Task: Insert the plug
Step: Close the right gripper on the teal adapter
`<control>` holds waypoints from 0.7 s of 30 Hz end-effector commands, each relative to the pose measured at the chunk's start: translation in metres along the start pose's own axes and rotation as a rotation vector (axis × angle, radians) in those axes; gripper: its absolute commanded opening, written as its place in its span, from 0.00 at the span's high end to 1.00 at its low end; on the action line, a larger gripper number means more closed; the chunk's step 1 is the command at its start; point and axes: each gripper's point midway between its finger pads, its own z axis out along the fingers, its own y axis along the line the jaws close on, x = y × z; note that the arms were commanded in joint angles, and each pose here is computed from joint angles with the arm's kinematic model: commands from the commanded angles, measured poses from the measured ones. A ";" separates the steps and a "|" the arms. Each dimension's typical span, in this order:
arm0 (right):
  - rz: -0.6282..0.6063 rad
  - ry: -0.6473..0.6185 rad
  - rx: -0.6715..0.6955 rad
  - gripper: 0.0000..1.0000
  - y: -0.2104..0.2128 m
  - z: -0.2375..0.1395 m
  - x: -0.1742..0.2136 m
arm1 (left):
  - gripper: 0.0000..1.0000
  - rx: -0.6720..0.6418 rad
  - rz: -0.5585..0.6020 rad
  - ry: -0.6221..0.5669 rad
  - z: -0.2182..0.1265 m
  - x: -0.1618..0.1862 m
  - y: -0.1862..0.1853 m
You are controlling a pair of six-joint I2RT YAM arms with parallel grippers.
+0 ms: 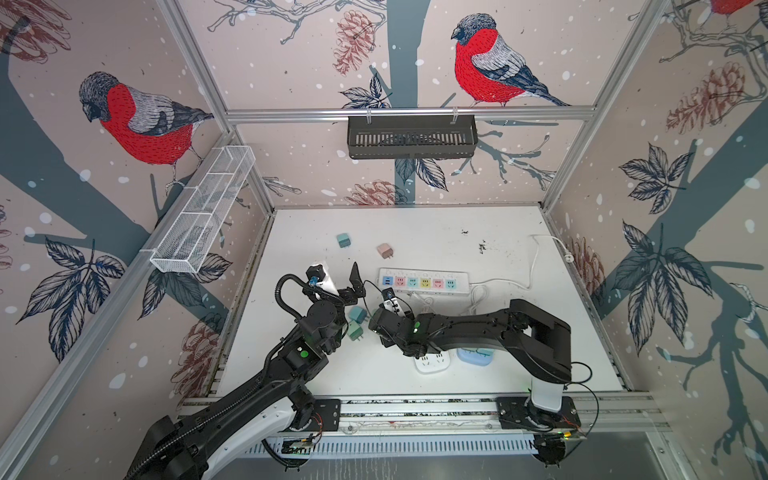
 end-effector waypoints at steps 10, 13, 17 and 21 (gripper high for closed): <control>0.016 0.009 0.066 0.37 -0.027 0.003 0.008 | 0.01 -0.013 -0.013 -0.025 -0.001 -0.008 0.002; 0.018 0.008 0.060 0.36 -0.026 0.003 0.008 | 0.01 -0.029 -0.024 -0.032 -0.002 -0.009 0.006; 0.015 0.011 0.049 0.36 -0.022 0.006 0.008 | 0.01 -0.024 -0.022 -0.030 -0.002 -0.009 0.005; -0.002 0.026 0.058 0.36 -0.019 0.014 0.011 | 0.01 0.016 -0.004 -0.021 -0.001 -0.007 -0.003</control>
